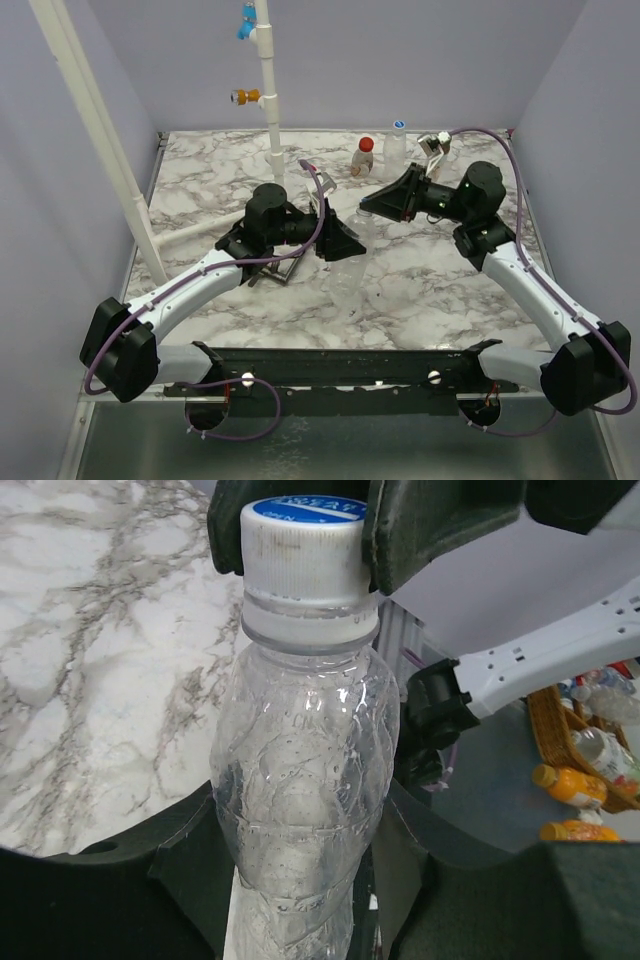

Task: Screw on the bottle caps
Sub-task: Screw the bottle cap onto the plastic bottle.

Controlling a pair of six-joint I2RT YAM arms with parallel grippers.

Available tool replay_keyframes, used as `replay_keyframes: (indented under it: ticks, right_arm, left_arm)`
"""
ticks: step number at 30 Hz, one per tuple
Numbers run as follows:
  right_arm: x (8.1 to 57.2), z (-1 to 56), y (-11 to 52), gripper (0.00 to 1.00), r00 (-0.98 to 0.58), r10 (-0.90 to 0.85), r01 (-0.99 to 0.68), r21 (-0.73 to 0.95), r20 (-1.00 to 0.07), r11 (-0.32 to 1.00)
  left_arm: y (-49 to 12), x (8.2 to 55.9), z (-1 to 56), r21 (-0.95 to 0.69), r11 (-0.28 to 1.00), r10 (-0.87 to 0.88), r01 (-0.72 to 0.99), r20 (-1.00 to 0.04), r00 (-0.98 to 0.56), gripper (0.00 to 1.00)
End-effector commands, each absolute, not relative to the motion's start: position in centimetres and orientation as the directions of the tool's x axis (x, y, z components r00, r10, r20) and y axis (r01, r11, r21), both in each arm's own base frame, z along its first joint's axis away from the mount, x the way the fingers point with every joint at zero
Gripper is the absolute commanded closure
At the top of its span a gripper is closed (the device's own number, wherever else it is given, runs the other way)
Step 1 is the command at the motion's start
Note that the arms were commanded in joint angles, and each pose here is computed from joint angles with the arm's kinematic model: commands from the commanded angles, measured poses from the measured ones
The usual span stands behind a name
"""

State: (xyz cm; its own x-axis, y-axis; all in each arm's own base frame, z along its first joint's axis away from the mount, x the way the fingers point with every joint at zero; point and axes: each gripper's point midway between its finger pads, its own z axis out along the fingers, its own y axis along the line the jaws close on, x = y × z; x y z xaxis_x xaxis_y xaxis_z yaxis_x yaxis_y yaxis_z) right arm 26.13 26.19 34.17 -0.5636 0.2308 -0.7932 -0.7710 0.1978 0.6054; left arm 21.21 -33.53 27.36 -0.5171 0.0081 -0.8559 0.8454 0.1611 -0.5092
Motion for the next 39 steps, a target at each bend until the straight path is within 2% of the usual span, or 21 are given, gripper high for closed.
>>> replay_keyframes:
  ticks: [1,6,12,17,22,24,26,27,31,34,39]
  right_arm:
    - [28.2,33.9,25.2,0.88,-0.531,0.262,-0.689,0.591,-0.806,0.419]
    - [29.7,31.5,25.1,0.91,-0.559,0.248,-0.523,0.568,-0.791,0.635]
    - [30.3,29.8,26.2,0.95,-0.568,0.199,-0.349,0.453,-0.799,0.821]
    - [30.7,28.6,27.1,0.97,-0.588,0.182,-0.242,0.386,-0.788,0.89]
    - [30.9,29.0,28.4,0.97,-0.586,0.196,-0.234,0.396,-0.786,0.888]
    - [30.9,29.4,28.4,0.89,-0.575,0.213,-0.235,0.409,-0.79,0.882]
    - [31.0,30.3,27.9,0.69,-0.55,0.222,-0.245,0.409,-0.805,0.879]
    - [31.1,31.1,27.3,0.61,-0.537,0.234,-0.255,0.421,-0.81,0.871]
    - [32.0,33.7,24.1,0.4,-0.495,0.287,-0.316,0.478,-0.82,0.82]
    - [31.5,35.1,23.5,0.3,-0.476,0.254,-0.439,0.478,-0.842,0.761]
    - [29.3,36.6,23.9,0.24,-0.448,0.212,-0.672,0.483,-0.869,0.561]
  left_arm:
    - [-32.2,26.4,25.2,-0.448,0.443,-0.038,0.776,-0.875,-0.483,1.0]
    - [-30.2,30.0,24.6,-0.36,0.651,-0.076,0.668,-0.907,-0.415,1.0]
    - [-28.8,32.3,25.5,-0.281,0.777,-0.097,0.564,-0.938,-0.334,1.0]
    - [-28.9,33.3,26.1,-0.223,0.828,-0.077,0.515,-0.954,-0.289,1.0]
    - [-29.4,33.6,26.2,-0.181,0.848,-0.05,0.499,-0.963,-0.264,1.0]
    - [-29.6,33.5,25.9,-0.178,0.845,-0.041,0.505,-0.962,-0.27,1.0]
    - [-29.6,33.2,25.5,-0.172,0.838,-0.023,0.517,-0.96,-0.28,1.0]
    - [-29.6,33.0,25.2,-0.17,0.832,-0.013,0.528,-0.958,-0.288,1.0]
    - [-29.4,31.8,24.4,-0.194,0.787,0.007,0.585,-0.946,-0.324,1.0]
    - [-30.0,30.2,24.3,-0.258,0.691,0.005,0.675,-0.932,-0.362,1.0]
    - [-31.2,26.0,26.0,-0.388,0.429,-0.029,0.816,-0.909,-0.416,1.0]
